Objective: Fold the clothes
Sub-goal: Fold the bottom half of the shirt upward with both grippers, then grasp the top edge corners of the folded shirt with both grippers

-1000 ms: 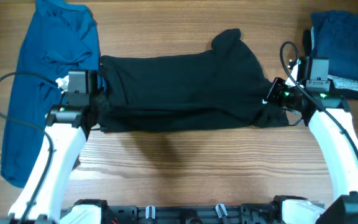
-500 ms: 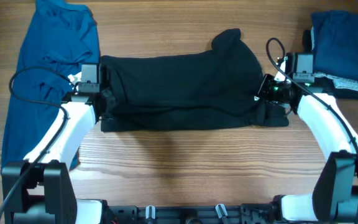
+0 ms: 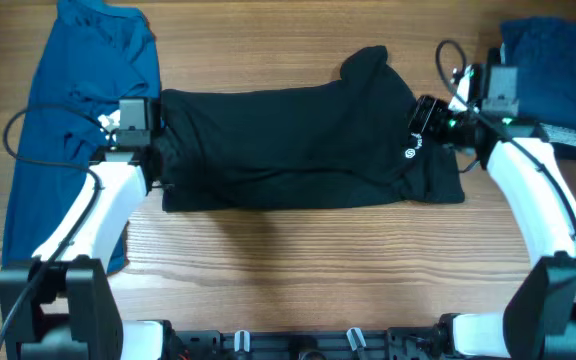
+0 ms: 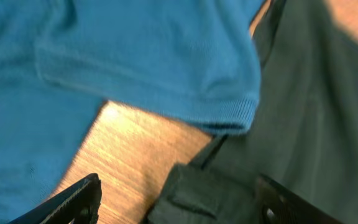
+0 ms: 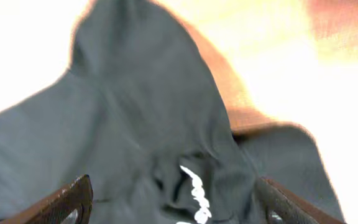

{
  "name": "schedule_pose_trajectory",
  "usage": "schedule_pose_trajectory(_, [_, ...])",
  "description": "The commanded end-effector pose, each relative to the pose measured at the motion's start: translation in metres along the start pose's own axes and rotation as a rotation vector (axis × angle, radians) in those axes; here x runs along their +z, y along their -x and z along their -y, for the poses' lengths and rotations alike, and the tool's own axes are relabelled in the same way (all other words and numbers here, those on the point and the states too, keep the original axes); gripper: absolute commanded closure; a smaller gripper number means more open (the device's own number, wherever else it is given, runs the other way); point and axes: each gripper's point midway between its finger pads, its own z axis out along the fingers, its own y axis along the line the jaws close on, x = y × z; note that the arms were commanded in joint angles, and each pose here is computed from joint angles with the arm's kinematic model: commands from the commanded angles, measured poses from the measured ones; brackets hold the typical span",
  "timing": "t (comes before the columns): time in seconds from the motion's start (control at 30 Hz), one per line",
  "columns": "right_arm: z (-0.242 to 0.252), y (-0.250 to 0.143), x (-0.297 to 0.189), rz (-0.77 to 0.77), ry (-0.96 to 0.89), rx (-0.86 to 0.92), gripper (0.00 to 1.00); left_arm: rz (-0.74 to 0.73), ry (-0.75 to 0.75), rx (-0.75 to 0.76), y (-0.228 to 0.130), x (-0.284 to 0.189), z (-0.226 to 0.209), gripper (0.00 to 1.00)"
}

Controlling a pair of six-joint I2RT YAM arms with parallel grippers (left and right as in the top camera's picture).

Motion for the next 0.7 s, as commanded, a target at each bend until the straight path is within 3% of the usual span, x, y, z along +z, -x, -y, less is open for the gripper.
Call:
schedule_pose_trajectory(0.0, [-0.020,0.025,-0.024,0.068,0.053,-0.082,0.19,0.114,-0.060,0.020,0.039,-0.035,0.011,0.23])
schedule_pose_trajectory(0.07, [-0.027,0.024,-0.025,0.062,0.095,-0.085,0.28,0.138,-0.115,0.012,0.050,-0.050,0.021,0.25])
schedule_pose_trajectory(0.23, [-0.048,0.034,-0.037,0.075,0.174,-0.138,0.28,0.103,-0.328,0.074,0.063,-0.085,0.064,0.33])
schedule_pose_trajectory(0.43, [-0.088,0.081,-0.079,0.219,0.164,-0.325,0.25,0.166,-0.387,0.109,0.109,-0.147,0.084,0.34])
schedule_pose_trajectory(0.57, [-0.102,0.110,-0.066,0.315,0.166,-0.378,0.26,0.163,-0.387,0.118,0.123,-0.128,0.099,0.35])
schedule_pose_trajectory(0.67, [-0.105,0.116,-0.036,0.310,0.189,-0.382,0.26,0.108,-0.358,0.124,0.119,-0.079,0.110,0.35])
